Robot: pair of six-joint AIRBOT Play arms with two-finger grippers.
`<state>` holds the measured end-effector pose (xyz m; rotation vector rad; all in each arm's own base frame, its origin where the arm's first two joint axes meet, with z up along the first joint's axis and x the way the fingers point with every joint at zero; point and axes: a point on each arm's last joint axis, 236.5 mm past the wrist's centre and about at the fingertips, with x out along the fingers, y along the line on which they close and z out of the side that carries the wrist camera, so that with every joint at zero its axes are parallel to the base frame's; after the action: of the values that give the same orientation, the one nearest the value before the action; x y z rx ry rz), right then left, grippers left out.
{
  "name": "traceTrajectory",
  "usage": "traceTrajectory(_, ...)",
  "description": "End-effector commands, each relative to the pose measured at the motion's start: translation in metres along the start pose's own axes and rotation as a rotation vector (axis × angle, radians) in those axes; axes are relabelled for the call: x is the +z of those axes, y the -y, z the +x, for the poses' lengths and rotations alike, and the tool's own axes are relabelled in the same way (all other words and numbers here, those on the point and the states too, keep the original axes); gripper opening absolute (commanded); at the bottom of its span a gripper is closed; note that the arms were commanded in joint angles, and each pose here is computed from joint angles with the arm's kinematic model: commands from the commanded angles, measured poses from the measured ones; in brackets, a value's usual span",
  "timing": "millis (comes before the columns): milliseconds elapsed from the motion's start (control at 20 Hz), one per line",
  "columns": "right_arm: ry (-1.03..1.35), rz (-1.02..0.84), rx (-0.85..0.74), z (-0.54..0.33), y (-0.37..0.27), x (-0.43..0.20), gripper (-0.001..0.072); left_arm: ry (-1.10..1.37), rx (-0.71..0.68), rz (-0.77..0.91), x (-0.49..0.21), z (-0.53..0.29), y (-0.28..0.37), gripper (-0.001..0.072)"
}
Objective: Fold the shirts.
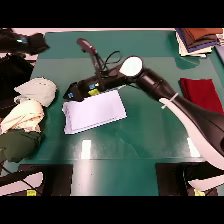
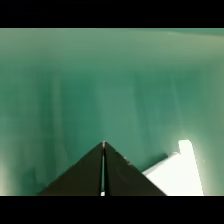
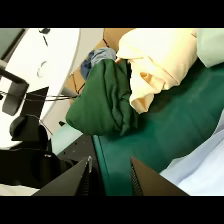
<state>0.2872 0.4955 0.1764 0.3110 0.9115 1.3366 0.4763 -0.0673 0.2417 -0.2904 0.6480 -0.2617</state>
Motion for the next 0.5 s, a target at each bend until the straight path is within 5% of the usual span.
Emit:
traceTrajectory(0, -0.045, -0.058, -0.065, 0.009, 0.027, -0.012, 0.0305, 0.018, 0.043, 0.03, 0.005, -0.034, -0.01, 0.0025)
traceTrajectory(300, -0.11, 0.252, -0.431, -0.134, 0.192, -0.076, 0.0331, -0.036, -0.008, 0.068, -0.011, -0.019, 0.016, 0.0025)
traceTrajectory(350, -0.111, 0.333, -0.457, -0.153, 0.215, -0.093, 0.0491, -0.043, -0.025, 0.08, -0.014, -0.014, 0.025, 0.0025)
traceTrajectory(450, -0.091, 0.52, -0.453, -0.177, 0.253, -0.124, 0.0542, -0.067, -0.063, 0.104, -0.023, 0.001, 0.045, 0.0025)
